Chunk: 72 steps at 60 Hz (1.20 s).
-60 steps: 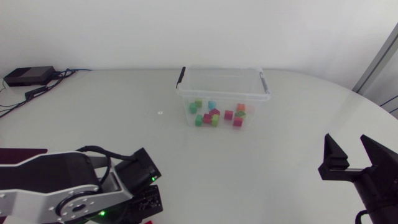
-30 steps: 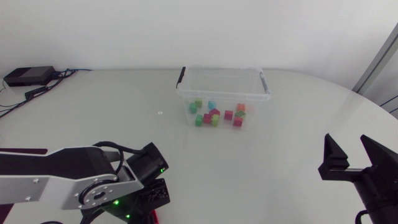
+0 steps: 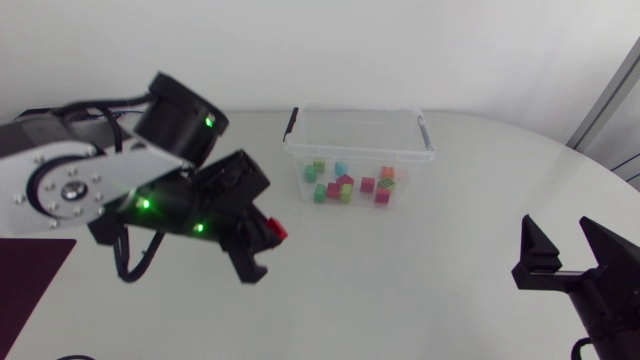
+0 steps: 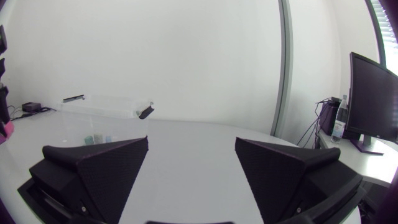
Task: Pick up the duplo bricks and place them in the container
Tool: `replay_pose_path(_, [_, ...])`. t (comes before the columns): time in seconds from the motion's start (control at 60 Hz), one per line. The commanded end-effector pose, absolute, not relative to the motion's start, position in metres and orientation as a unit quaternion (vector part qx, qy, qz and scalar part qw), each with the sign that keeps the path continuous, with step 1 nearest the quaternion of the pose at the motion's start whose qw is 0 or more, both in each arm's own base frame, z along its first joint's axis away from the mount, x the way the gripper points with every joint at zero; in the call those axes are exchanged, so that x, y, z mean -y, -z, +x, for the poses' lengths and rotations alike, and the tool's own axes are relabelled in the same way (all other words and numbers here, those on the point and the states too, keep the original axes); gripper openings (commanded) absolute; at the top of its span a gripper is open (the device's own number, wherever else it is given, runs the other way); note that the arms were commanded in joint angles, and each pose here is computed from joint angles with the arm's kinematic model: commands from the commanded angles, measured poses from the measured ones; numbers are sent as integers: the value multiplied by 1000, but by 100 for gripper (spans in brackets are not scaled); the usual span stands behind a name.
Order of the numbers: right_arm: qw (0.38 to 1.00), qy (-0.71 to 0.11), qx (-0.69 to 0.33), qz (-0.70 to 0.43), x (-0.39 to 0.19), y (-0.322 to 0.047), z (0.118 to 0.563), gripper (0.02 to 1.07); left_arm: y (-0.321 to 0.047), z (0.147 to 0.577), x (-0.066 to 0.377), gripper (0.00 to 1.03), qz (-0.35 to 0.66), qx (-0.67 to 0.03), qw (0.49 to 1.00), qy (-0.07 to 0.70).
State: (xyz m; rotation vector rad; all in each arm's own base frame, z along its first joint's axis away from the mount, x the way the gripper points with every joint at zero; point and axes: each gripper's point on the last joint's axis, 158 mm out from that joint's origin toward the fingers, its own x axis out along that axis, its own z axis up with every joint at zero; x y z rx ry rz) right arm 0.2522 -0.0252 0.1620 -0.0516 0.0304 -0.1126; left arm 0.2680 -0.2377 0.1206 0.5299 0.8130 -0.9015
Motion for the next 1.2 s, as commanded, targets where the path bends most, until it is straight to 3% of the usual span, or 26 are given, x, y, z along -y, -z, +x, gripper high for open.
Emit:
replay_pose_path(0.0, [998, 48, -25, -16, 22, -151, 253, 103, -145, 304, 251, 6, 226, -348, 813, 408])
replay_pose_path(0.3, [998, 48, -25, -16, 21, -151, 253, 103, -177, 414, 269, 6, 138, -281, 884, 348])
replay_pose_path(0.867, [998, 48, -24, -16, 22, -151, 253, 103, -179, 504, 299, 11, 122, -208, 923, 299])
replay_pose_path(0.95, [998, 48, -24, -16, 21, -151, 253, 103, -174, 511, 301, 21, 123, -209, 924, 296])
replay_pose_path(1.05, [998, 48, -24, -16, 22, -151, 253, 103, -163, 522, 301, 67, 126, -216, 924, 291])
replay_pose_path(1.1, [998, 48, -24, -16, 22, -151, 253, 103, -160, 524, 300, 84, 126, -217, 924, 287])
replay_pose_path(1.183, [998, 48, -24, -16, 22, -151, 253, 103, -160, 527, 297, 99, 128, -218, 926, 280])
